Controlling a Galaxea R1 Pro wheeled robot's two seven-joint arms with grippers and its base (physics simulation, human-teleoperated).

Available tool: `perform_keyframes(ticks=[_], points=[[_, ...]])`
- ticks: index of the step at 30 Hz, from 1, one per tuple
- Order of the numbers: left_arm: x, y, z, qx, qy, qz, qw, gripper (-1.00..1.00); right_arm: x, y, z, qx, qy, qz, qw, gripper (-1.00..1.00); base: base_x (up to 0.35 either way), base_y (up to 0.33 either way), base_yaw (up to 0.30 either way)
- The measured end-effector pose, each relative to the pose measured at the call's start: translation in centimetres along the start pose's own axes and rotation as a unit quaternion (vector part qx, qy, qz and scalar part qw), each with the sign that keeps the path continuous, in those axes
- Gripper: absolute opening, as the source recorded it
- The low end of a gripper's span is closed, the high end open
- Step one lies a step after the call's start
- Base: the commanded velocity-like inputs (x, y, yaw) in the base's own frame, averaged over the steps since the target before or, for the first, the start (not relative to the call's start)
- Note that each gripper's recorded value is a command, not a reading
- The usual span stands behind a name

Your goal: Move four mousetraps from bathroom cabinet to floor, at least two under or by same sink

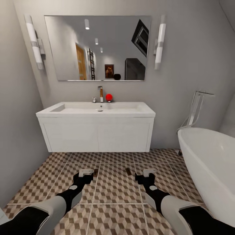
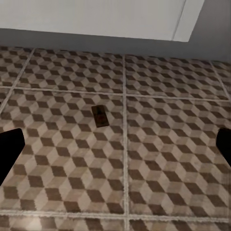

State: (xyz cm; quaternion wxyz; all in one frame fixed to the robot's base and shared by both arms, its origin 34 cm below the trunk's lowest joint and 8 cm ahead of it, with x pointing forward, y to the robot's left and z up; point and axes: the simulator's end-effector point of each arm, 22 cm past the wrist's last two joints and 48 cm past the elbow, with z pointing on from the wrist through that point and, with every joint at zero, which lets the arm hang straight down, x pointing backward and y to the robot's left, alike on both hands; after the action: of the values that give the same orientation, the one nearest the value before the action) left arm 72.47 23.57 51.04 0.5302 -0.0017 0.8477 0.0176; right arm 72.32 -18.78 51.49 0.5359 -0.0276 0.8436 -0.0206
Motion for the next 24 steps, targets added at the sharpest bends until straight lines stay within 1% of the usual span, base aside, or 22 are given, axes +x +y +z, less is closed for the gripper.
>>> perform_keyframes(ticks=[5, 6, 11, 19, 24], points=[[-0.7, 1.3, -0.3, -0.011, 0.003, -0.012, 0.9999, 1.00, -0.9, -0.3, -0.2, 0.002, 0.004, -0.001, 1.0000, 1.00, 0.000, 0.000, 0.000], [-0.9, 2.0, -0.3, -0.017, 0.004, -0.019, 0.9997, 1.00, -1.0, -0.6, -0.3, 0.004, 0.005, -0.001, 1.0000, 1.00, 0.000, 0.000, 0.000], [-1.9, 3.3, -0.5, -0.029, 0.005, -0.034, 0.9990, 1.00, -1.9, -1.7, -0.4, 0.010, 0.007, -0.004, 0.9999, 1.00, 0.000, 0.000, 0.000], [-3.6, 4.2, -1.0, -0.037, 0.005, -0.042, 0.9984, 1.00, -2.9, -4.4, -0.7, 0.026, 0.019, -0.011, 0.9994, 1.00, 0.000, 0.000, 0.000], [-4.5, 4.5, -1.3, -0.039, 0.006, -0.043, 0.9983, 1.00, -1.7, -5.5, -1.5, 0.032, 0.037, -0.014, 0.9987, 1.00, 0.000, 0.000, 0.000]])
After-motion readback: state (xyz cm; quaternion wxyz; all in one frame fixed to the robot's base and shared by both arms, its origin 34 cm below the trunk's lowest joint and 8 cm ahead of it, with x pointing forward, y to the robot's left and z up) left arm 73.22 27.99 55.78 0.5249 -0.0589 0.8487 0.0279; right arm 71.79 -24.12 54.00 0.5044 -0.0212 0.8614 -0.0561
